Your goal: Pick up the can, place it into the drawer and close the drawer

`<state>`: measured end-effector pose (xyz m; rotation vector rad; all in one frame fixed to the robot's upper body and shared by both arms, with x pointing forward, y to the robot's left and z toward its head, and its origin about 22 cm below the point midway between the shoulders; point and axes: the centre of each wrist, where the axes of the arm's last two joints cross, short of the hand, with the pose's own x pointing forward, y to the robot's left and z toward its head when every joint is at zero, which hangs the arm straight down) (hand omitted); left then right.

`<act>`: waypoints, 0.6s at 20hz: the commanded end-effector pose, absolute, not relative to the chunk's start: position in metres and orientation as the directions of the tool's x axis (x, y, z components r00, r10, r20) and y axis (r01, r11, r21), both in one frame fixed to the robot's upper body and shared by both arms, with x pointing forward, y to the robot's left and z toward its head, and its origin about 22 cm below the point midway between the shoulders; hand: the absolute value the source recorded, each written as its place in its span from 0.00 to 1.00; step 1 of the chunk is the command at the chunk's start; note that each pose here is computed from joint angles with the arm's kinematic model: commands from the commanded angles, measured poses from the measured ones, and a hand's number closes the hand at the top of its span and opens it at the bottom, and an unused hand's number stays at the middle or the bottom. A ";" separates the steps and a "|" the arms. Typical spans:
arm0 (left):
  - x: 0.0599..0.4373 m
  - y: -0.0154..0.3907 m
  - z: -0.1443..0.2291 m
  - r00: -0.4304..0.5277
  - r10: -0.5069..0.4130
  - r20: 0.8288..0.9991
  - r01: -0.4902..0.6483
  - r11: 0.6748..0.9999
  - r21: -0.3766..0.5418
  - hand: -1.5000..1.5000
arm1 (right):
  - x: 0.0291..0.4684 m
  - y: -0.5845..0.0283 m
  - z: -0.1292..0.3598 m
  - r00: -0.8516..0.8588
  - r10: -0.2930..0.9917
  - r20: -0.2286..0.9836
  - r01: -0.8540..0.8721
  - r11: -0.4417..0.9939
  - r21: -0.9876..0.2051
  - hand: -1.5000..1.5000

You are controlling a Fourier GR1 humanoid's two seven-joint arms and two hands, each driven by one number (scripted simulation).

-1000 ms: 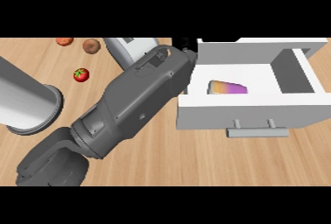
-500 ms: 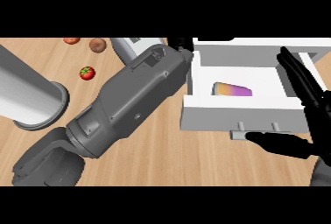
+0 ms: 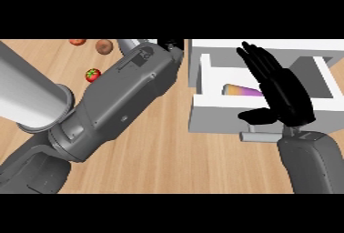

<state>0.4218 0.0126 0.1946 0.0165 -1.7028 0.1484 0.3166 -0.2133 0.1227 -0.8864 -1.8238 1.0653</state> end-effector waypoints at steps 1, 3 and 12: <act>0.427 0.036 0.202 -0.136 0.077 0.988 -0.113 0.989 -0.092 0.00 | 0.345 -0.197 0.109 -0.385 0.905 0.181 0.172 0.263 -0.949 0.00; 0.421 0.035 0.215 -0.144 0.075 0.987 -0.105 0.990 -0.091 0.00 | 0.360 -0.189 0.104 -0.369 0.910 0.192 0.178 0.272 -0.946 0.00; 0.417 0.078 0.212 -0.153 0.062 0.986 -0.142 0.986 -0.084 0.00 | 0.395 -0.186 0.050 -0.284 0.952 0.112 0.185 0.169 -0.968 0.00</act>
